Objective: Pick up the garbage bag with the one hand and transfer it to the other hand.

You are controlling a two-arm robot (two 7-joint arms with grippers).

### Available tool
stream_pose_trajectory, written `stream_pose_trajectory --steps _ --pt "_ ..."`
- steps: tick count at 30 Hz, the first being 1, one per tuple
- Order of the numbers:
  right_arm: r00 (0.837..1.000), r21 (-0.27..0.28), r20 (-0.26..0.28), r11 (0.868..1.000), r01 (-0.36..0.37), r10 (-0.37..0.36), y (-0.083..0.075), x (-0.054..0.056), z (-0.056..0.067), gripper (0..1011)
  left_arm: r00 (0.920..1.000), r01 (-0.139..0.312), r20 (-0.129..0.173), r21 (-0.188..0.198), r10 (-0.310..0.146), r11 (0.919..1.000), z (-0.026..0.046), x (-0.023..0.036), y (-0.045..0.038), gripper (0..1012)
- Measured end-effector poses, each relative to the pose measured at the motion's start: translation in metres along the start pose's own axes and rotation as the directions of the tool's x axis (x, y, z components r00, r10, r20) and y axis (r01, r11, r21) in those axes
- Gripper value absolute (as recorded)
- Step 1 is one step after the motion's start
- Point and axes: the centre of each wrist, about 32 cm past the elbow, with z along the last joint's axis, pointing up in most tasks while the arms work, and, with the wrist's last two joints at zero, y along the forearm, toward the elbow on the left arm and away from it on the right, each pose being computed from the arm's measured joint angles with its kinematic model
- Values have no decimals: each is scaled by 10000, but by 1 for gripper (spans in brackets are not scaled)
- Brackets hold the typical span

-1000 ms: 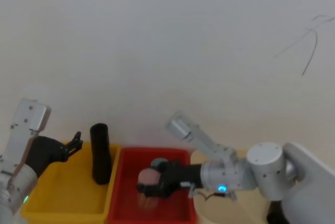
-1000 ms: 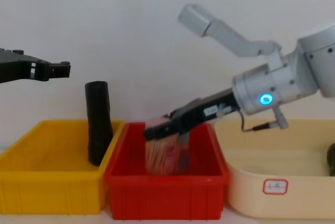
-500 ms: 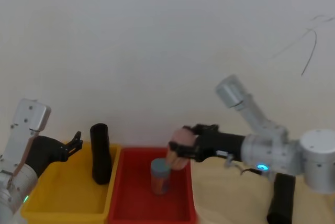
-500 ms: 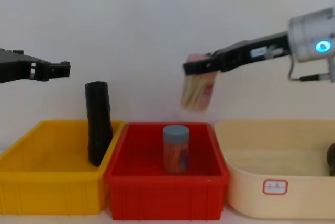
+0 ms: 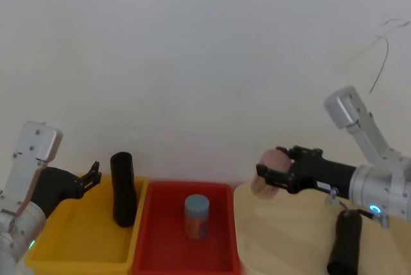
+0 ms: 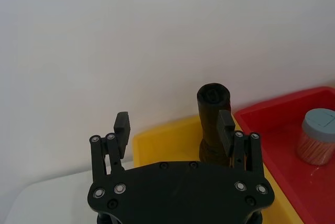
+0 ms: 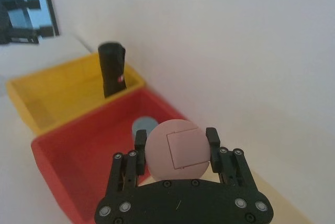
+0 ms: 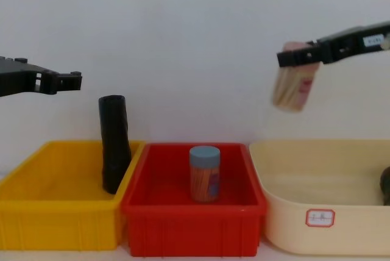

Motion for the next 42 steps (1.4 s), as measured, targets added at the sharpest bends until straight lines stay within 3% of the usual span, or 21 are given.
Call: stream_pose_trajectory --steps 16,21,29,37,42 --pt "9987 -1347 -434 9907 189 -250 -64 72 -397 653 10000 0 0 0 0 10000 0 0 0 1003" --pt "9984 -1577 -495 9873 204 -285 -67 87 -469 793 10000 0 0 0 0 10000 0 0 0 1003" --pt "9980 -1784 -544 9837 213 -315 -70 100 -534 1001 10000 -1 0 0 1 10000 0 0 0 1003" --pt "9979 -1691 -481 9850 349 -436 -80 62 -544 1000 10000 0 0 0 0 10000 0 0 0 1003" --pt "9965 -1348 -325 9882 725 -775 -104 -24 -528 1000 10000 0 0 -1 0 10000 0 0 0 1004"
